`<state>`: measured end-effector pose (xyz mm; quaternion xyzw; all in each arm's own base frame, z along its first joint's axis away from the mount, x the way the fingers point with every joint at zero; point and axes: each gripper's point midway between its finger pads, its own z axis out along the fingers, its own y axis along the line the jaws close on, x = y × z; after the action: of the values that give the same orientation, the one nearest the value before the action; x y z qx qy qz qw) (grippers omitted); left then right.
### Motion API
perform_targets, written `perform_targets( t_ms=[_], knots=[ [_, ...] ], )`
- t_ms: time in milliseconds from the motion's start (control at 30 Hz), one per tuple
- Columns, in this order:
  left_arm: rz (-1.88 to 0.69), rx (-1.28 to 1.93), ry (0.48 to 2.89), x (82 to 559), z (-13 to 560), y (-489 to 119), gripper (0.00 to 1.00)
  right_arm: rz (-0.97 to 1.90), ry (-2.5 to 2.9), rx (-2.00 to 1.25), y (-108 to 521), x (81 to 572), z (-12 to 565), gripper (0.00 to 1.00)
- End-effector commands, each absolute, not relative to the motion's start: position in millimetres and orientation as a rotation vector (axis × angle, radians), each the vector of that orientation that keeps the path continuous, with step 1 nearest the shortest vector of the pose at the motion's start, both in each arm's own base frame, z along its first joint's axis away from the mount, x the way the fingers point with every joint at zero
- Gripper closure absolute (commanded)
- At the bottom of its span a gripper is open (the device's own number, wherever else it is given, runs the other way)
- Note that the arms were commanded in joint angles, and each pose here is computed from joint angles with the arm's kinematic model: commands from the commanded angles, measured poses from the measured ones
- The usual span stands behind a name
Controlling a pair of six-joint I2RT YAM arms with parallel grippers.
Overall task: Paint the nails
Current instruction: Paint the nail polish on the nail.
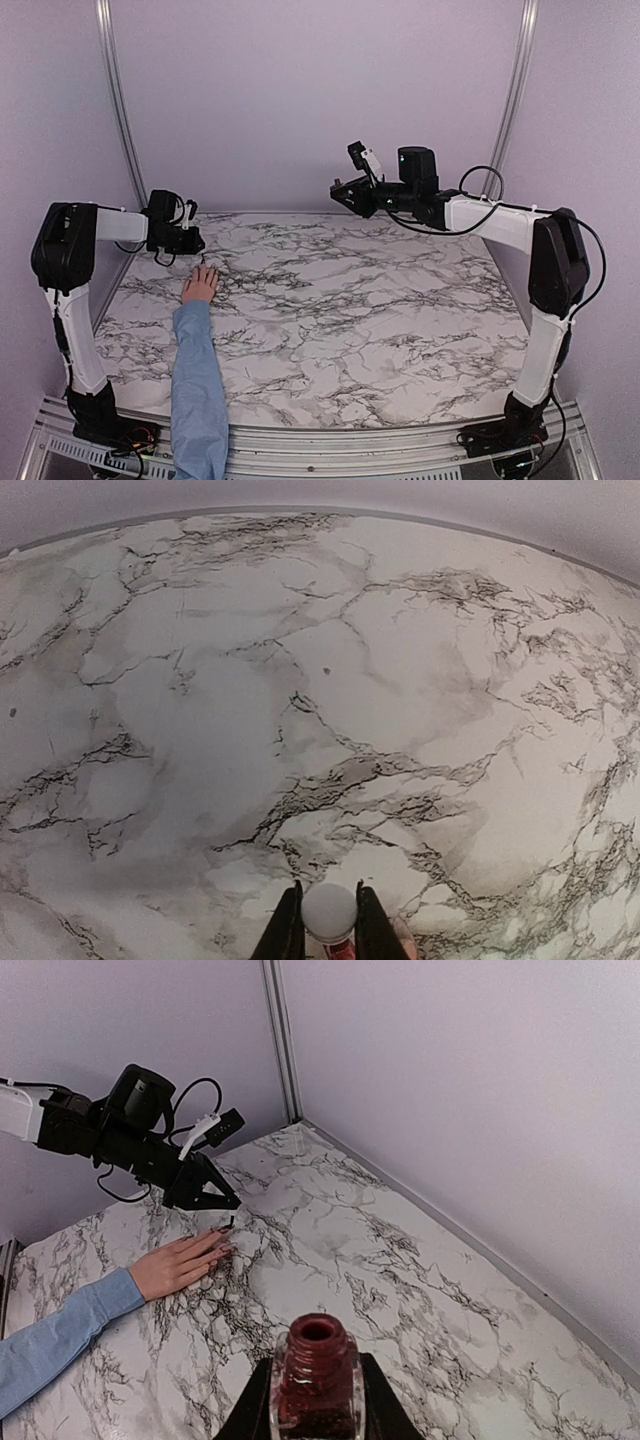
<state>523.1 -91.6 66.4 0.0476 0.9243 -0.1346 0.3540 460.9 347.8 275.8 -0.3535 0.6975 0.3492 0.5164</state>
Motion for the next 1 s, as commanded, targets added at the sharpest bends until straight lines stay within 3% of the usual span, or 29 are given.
perform_targets(
  t_ms=[0, 433, 667, 967],
  knots=[
    [-0.350, 0.130, 2.406, 526.9, 63.8, -94.1, 1.00, 0.834, 1.626, -0.830, 344.4, 466.7, 297.4, 1.00],
    [-0.352, 0.125, 2.395, 535.0, 67.4, -94.9, 1.00, 0.834, 1.625, -0.828, 343.6, 468.1, 297.6, 1.00],
    [-0.366, 0.111, 2.328, 548.2, 103.0, -96.0, 1.00, 0.837, 1.620, -0.829, 342.3, 466.2, 298.9, 1.00],
    [-0.358, 0.135, 2.323, 534.3, 112.2, -96.2, 1.00, 0.840, 1.614, -0.832, 340.0, 459.2, 301.8, 1.00]
  ],
)
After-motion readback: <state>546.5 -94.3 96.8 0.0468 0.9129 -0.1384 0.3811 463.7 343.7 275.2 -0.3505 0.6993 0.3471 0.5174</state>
